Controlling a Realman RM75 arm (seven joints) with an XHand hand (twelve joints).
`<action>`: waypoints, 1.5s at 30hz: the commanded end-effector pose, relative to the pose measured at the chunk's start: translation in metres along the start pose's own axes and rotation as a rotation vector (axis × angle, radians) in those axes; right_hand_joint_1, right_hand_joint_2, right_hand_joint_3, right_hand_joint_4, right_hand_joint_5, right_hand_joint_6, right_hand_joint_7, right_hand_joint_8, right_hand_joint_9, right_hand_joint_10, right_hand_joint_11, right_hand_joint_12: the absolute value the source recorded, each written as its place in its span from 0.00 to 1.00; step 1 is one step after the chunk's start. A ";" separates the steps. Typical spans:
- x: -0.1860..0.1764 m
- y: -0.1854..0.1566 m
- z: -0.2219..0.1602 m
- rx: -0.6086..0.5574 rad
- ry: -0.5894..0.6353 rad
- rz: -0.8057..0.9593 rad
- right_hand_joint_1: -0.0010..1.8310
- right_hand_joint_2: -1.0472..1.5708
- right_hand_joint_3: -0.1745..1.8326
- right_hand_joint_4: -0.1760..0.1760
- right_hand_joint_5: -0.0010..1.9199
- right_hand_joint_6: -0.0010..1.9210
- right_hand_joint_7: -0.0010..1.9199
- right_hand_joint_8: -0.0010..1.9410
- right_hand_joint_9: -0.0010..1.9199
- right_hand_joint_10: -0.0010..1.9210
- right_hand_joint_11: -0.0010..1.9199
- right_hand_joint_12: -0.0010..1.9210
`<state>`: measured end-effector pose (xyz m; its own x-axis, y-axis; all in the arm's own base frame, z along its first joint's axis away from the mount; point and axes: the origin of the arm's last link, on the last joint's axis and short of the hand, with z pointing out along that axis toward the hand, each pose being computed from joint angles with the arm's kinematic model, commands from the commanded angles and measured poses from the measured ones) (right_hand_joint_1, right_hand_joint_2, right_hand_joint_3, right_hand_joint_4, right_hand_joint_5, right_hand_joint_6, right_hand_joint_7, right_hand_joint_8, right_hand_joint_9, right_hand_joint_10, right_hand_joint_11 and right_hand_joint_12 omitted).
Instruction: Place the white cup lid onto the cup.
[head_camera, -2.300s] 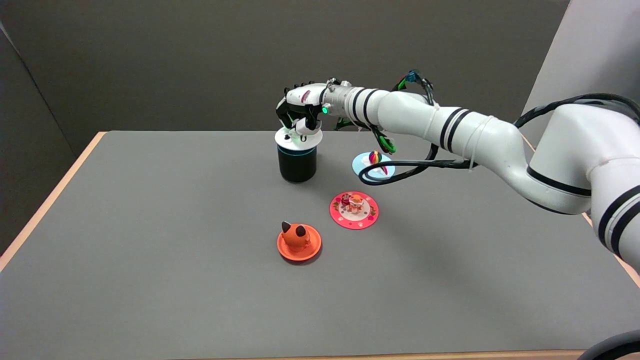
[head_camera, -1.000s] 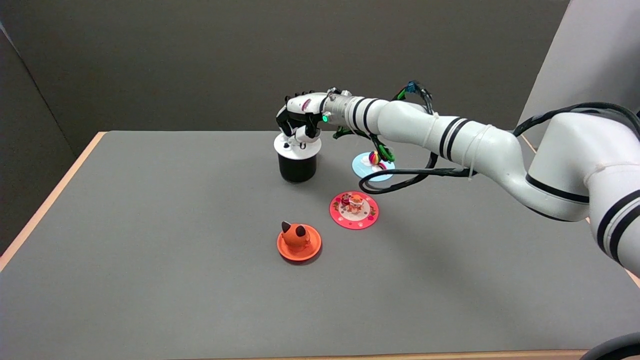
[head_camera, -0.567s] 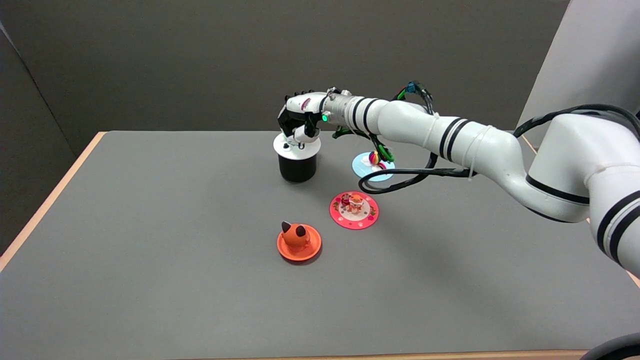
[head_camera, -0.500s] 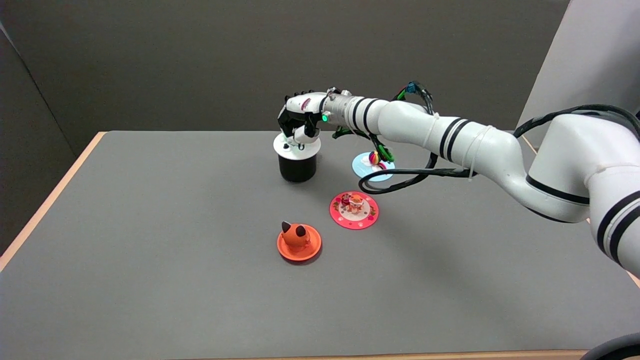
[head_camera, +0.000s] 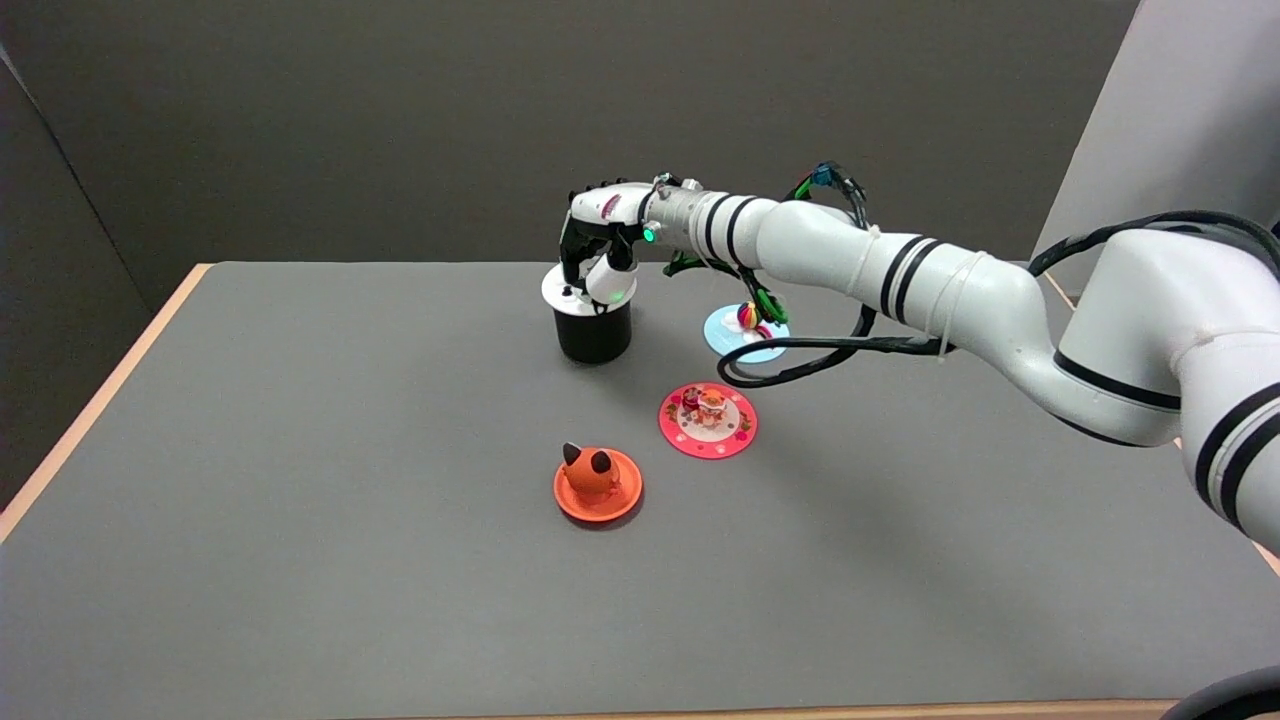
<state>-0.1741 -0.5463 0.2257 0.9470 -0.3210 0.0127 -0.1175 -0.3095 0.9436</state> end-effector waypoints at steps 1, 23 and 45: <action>0.001 -0.001 -0.001 0.005 0.009 0.005 0.50 0.68 0.56 0.14 0.40 0.13 0.40 0.16 0.28 0.28 0.24 0.17; 0.037 -0.012 -0.008 0.050 0.102 -0.036 0.50 0.69 0.53 0.21 0.42 0.18 0.40 0.23 0.30 0.28 0.26 0.15; 0.050 0.020 -0.071 0.052 0.293 0.010 0.54 0.70 0.48 0.21 0.44 0.19 0.43 0.22 0.33 0.31 0.29 0.18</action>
<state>-0.1161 -0.5424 0.2255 0.9861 -0.1598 0.0456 -0.1028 -0.3709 0.9230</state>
